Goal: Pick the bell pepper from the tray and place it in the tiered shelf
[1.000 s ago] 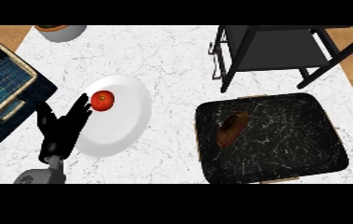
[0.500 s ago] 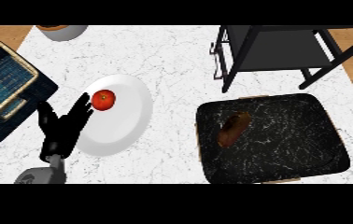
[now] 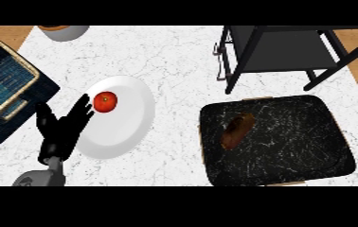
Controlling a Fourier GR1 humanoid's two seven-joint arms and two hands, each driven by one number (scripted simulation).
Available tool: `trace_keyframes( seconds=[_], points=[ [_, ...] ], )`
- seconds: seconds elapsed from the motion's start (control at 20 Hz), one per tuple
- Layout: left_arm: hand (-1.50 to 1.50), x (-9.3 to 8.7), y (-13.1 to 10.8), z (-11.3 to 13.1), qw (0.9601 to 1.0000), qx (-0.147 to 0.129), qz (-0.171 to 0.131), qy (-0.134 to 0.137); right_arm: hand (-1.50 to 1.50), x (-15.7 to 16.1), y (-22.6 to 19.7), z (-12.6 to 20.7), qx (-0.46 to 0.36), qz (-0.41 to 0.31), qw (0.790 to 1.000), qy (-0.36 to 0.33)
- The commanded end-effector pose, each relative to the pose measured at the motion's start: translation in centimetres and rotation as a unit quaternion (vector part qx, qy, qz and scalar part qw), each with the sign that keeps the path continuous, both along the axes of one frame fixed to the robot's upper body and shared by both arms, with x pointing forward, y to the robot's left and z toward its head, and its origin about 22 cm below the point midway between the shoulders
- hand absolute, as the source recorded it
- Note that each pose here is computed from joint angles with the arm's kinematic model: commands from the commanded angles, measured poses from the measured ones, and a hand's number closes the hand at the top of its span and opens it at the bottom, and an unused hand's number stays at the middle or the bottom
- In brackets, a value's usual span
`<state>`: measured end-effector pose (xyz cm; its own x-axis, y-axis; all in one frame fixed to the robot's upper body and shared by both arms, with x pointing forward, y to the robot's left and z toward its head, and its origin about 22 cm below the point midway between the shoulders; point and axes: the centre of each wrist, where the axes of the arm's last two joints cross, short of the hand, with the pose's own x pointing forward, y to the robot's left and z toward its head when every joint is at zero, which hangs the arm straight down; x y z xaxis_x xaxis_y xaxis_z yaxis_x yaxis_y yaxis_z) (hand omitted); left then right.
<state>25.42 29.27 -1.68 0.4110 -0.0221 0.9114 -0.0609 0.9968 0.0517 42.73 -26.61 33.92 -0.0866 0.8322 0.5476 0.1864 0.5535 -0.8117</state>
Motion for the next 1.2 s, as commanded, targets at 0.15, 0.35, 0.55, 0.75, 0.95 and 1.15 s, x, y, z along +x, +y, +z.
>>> trace_keyframes(
  seconds=[0.15, 0.35, 0.55, 0.75, 0.95, 1.15],
  points=[
    [0.00, -0.5, 0.2, -0.7, 0.9999, -0.004, 0.005, 0.011, 1.50, 2.0, -0.9, -2.2, 0.000, 0.007, 1.000, -0.024],
    [0.00, 0.0, -0.5, -1.1, 0.9999, -0.004, 0.010, 0.013, 1.50, 2.2, -0.7, -1.9, 0.003, 0.031, 0.999, -0.018],
    [0.00, -0.3, -0.3, -0.7, 0.9999, 0.002, 0.004, 0.016, 1.50, 2.7, -0.7, -4.4, 0.001, 0.046, 0.999, -0.017],
    [0.00, -0.9, -0.1, -1.2, 0.9999, -0.002, 0.007, 0.007, 1.50, 2.8, -1.4, -2.3, -0.038, 0.024, 0.999, -0.003],
    [0.00, -0.1, -0.2, -0.8, 0.9999, 0.001, -0.001, 0.015, -1.50, 2.8, -1.9, -1.7, 0.120, -0.015, 0.992, -0.027],
    [0.00, -0.1, -2.1, -0.8, 0.9999, 0.002, 0.007, 0.012, -1.50, 2.9, -1.6, -1.3, 0.186, -0.013, 0.982, -0.030]
  ],
)
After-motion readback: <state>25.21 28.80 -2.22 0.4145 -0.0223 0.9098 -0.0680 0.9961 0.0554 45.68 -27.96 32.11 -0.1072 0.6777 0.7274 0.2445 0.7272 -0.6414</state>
